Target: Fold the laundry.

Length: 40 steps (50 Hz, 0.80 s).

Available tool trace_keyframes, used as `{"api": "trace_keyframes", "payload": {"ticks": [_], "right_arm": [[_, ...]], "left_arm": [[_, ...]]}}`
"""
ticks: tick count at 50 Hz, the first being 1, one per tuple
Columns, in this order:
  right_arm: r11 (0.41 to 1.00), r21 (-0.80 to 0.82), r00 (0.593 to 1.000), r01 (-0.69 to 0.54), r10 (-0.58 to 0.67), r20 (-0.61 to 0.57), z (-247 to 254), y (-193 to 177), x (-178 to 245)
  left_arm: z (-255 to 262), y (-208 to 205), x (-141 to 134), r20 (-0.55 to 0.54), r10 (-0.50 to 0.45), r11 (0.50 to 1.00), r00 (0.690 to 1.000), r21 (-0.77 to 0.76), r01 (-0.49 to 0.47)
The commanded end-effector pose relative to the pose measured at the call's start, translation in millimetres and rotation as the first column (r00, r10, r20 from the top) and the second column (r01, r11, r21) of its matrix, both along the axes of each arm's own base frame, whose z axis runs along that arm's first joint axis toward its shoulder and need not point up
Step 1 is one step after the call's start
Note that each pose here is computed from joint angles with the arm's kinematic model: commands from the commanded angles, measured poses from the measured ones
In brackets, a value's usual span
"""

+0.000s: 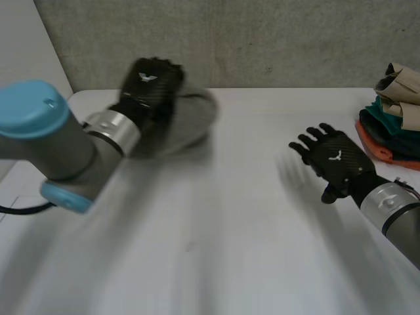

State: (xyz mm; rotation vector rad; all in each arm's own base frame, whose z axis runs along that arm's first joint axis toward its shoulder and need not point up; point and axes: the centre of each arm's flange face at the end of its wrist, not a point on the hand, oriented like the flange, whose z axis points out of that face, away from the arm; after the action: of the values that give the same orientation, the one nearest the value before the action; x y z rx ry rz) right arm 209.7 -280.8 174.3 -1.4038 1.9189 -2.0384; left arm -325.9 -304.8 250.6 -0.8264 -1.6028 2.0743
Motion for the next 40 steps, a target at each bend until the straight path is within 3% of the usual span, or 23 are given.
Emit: {"api": "trace_keyframes", "payload": {"ticks": [1, 4, 10, 18, 23, 28, 32, 40], "right_arm": [[0.994, 0.033, 0.991, 0.105, -0.107, 0.086, 10, -12, -6], [0.991, 0.064, 0.986, 0.119, -0.125, 0.111, 11, -13, -7], [0.983, 0.117, 0.980, 0.142, -0.157, 0.124, 13, -15, -13], [0.943, 0.295, 0.978, 0.152, -0.187, 0.091, 20, -4, -17], [0.868, 0.478, 0.985, 0.136, -0.172, 0.031, 18, 20, -15], [0.870, 0.479, 0.988, 0.114, -0.148, 0.034, 6, 28, -9], [0.914, 0.400, 0.993, 0.072, -0.101, 0.052, -4, 34, 6], [0.931, 0.340, 0.989, 0.133, -0.147, 0.014, -36, 24, 14]], "left_arm": [[-58, 74, -57, 0.054, -0.212, 0.955, 0.976, 0.224, 0.195], [-71, 88, -67, 0.083, -0.257, 0.935, 0.963, 0.275, 0.226], [-59, 86, -61, 0.085, -0.234, 0.939, 0.969, 0.278, 0.202], [-31, 67, -8, 0.114, -0.081, 0.965, 0.990, 0.258, 0.049], [-39, 51, 14, 0.179, -0.016, 0.970, 0.984, 0.240, -0.027], [-68, 13, 32, 0.313, 0.023, 0.975, 0.950, 0.201, -0.090], [-93, -6, 26, 0.392, -0.026, 0.984, 0.920, 0.174, -0.046], [-120, -29, 19, 0.425, -0.047, 0.978, 0.904, 0.203, -0.045]]}}
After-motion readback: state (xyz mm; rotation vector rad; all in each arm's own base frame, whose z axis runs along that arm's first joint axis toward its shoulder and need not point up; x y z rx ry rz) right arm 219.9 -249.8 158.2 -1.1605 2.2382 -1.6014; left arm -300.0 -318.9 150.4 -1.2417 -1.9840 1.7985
